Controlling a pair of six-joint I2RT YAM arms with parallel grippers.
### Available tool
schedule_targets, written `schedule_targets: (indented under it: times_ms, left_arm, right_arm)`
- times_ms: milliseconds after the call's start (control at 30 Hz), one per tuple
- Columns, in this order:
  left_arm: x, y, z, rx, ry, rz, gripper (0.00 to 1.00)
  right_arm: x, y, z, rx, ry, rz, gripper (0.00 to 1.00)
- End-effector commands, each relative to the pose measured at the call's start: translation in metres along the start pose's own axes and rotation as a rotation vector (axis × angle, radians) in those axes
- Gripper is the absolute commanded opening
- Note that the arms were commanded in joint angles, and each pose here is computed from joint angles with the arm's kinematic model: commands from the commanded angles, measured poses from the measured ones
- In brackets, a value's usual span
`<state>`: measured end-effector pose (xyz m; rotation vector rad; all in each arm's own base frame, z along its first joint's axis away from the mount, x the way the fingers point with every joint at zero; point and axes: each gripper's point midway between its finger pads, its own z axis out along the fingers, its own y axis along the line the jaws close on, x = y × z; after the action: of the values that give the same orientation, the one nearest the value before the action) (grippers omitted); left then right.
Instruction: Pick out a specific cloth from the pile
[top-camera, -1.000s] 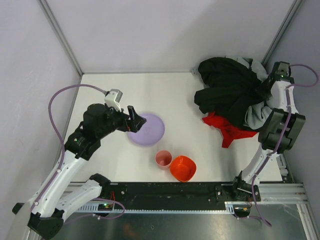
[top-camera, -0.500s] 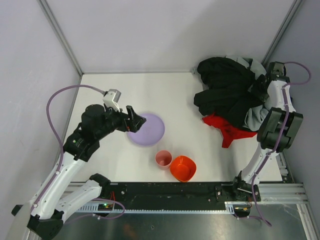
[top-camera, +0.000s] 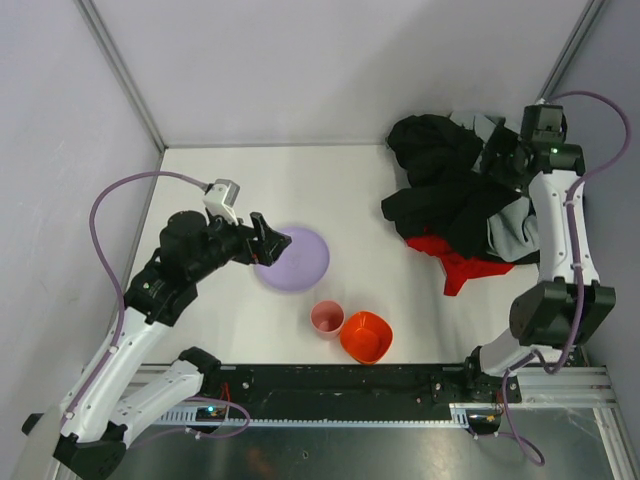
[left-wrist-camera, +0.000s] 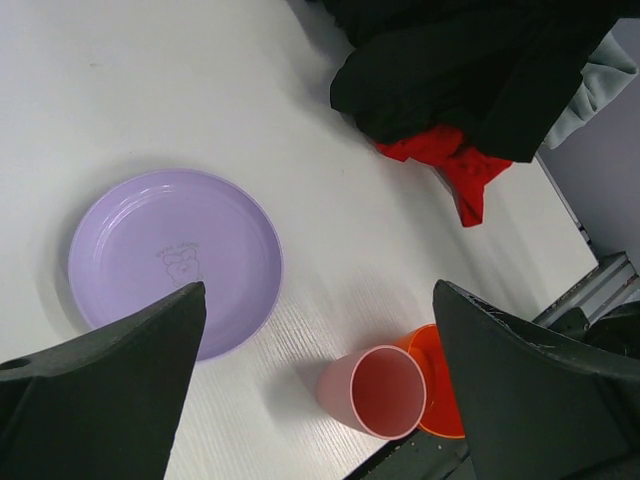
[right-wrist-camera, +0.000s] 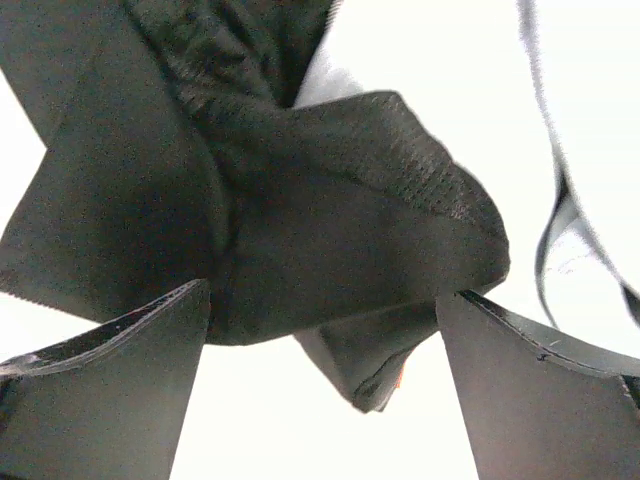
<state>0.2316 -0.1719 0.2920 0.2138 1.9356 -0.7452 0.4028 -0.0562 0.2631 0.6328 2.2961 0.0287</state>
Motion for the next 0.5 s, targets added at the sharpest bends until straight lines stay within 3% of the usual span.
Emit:
schedule_targets:
  times_ms: [0, 233, 467]
  left_arm:
    - [-0.003, -0.009, -0.003, 0.039, -0.019, -0.010, 1.00]
    - [0.001, -0.006, -0.001, 0.033, -0.012, -0.008, 0.99]
    - [0.009, -0.003, 0.002, 0.026, 0.009, -0.020, 1.00]
  right_arm:
    - [0.020, 0.026, -0.041, -0.029, -0.012, -0.073, 0.99]
    - [0.079, 0.083, -0.049, -0.131, 0.049, -0.161, 0.99]
    - [0.156, 0.119, -0.001, -0.148, 0.210, -0.232, 0.99]
